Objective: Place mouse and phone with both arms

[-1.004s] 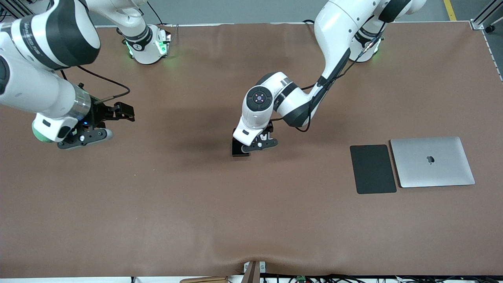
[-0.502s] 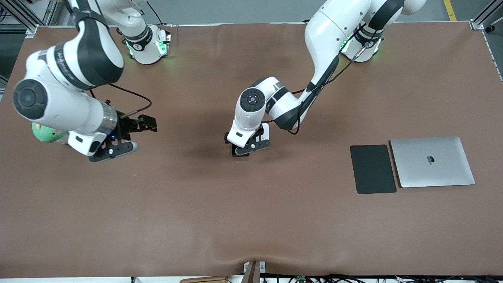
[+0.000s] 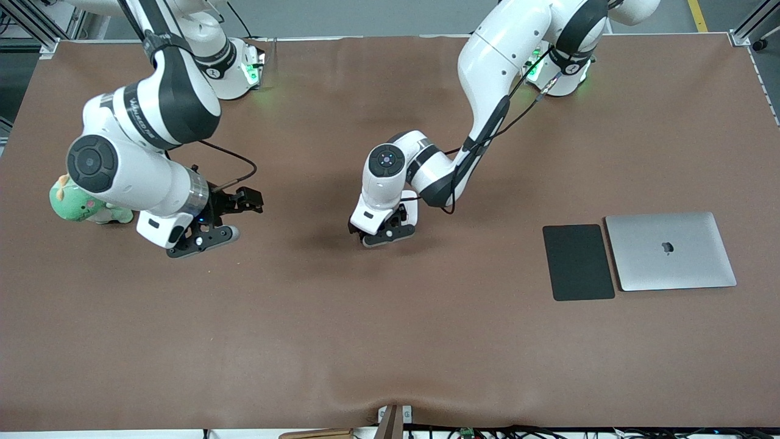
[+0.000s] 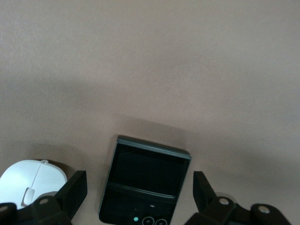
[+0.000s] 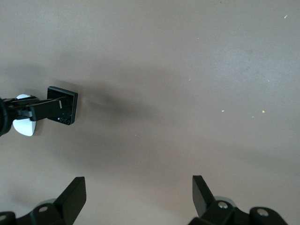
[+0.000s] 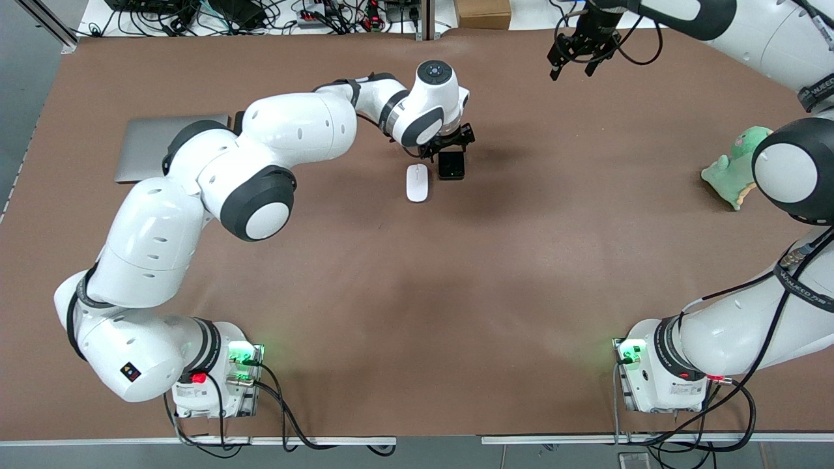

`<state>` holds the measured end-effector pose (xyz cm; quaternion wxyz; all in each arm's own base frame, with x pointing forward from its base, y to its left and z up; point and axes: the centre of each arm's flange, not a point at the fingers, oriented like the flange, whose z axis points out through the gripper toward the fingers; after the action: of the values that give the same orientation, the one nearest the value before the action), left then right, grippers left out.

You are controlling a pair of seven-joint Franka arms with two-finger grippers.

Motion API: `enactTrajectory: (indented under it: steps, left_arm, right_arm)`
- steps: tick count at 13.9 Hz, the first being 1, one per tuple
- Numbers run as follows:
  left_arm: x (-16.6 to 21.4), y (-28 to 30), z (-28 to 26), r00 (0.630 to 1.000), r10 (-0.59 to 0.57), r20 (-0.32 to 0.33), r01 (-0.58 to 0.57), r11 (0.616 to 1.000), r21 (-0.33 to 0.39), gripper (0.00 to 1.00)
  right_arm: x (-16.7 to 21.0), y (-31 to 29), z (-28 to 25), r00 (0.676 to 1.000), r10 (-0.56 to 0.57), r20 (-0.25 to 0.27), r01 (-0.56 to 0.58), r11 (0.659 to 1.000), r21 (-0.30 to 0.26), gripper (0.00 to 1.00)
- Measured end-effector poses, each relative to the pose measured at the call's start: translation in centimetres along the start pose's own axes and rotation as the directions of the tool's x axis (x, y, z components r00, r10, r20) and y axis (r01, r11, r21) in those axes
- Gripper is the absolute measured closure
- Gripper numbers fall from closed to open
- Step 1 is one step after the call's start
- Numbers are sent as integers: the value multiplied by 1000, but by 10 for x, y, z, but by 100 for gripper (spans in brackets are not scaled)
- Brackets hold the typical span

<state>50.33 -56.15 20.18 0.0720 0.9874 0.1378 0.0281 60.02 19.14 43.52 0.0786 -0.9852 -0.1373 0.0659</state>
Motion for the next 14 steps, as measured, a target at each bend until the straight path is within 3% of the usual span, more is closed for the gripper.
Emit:
enactTrajectory:
  steps: [2, 4, 8, 14]
  left_arm:
    - [0, 2, -3, 999, 28, -18, -28, 1000, 9, 0]
    - [-2, -1, -5, 998, 59, -22, -58, 996, 61, 0]
    - [-1, -12, -19, 989, 144, 34, -148, 973, 175, 0]
    - [-15, -40, -16, 979, 181, 92, -198, 946, 255, 0]
  right_arm:
    - [0, -3, 9, 1000, -5, 2, 5, 1000, -2, 0]
    - [0, -5, 11, 1000, -7, 3, 7, 1000, -2, 0]
    - [0, -5, 11, 1000, -7, 4, 7, 1000, -2, 0]
    - [0, -4, 13, 1000, -6, 8, 6, 1000, -2, 0]
